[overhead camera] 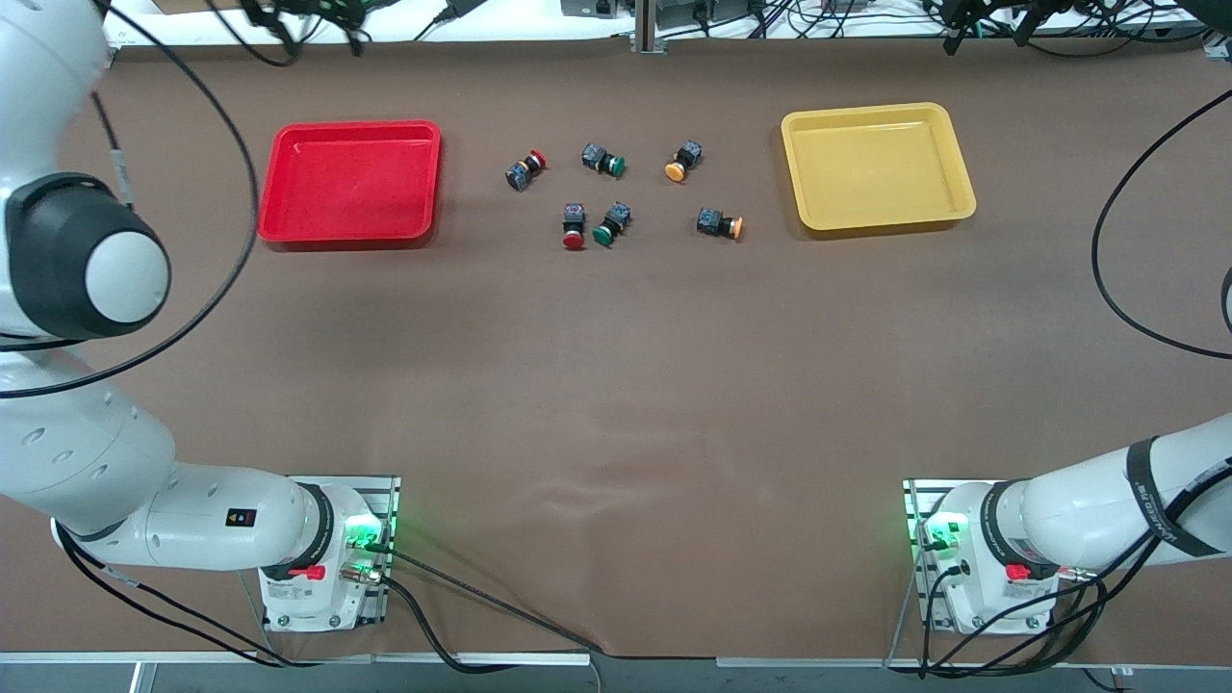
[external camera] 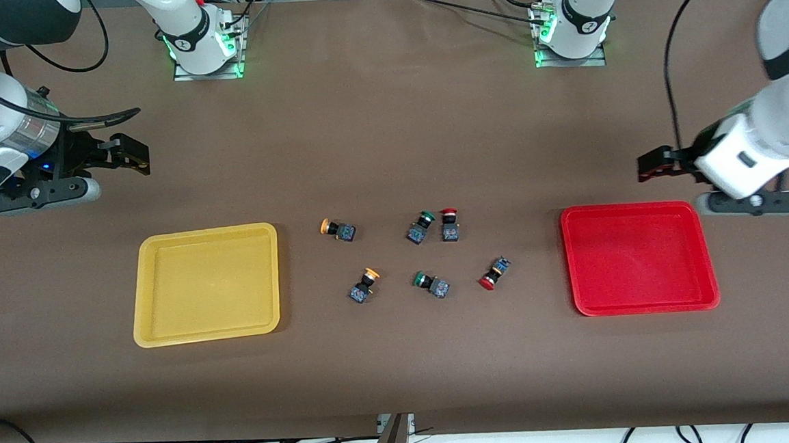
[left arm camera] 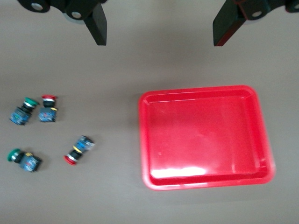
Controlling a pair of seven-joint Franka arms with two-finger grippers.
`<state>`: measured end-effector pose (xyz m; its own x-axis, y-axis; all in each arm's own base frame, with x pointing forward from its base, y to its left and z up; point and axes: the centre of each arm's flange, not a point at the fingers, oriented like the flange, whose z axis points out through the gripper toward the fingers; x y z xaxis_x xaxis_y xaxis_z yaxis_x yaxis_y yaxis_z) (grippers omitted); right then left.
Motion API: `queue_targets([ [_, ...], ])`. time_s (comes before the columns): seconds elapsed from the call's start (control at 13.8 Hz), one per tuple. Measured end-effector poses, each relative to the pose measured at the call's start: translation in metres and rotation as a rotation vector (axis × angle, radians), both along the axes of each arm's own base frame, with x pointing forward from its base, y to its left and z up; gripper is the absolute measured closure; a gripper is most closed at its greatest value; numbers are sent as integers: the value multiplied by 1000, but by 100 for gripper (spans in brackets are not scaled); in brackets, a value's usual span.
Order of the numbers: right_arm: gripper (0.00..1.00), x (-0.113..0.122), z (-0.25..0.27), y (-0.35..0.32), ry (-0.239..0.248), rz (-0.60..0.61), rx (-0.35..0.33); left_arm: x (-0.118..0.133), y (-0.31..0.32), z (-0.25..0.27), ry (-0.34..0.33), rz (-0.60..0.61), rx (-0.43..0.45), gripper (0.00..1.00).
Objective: Place red and yellow buttons in trays
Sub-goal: 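Reach the left gripper down and grasp a red-capped button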
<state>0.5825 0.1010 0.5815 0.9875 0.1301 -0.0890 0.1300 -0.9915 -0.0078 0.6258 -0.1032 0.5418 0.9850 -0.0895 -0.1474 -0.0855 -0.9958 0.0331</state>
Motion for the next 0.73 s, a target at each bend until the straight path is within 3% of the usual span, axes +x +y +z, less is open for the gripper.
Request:
queue_targets([
  [0.15,0,6,-5,-9,-4,-19,6,2,-54,-17,-17,-13,2,0],
  [0.44,0,18,-32,-28,48,-51,1,9,-156,-85,-57,56,-1,0],
  [0.73,0,16,-21,-20,28,-37,5,17,-221,-184,-83,89,-19,0],
])
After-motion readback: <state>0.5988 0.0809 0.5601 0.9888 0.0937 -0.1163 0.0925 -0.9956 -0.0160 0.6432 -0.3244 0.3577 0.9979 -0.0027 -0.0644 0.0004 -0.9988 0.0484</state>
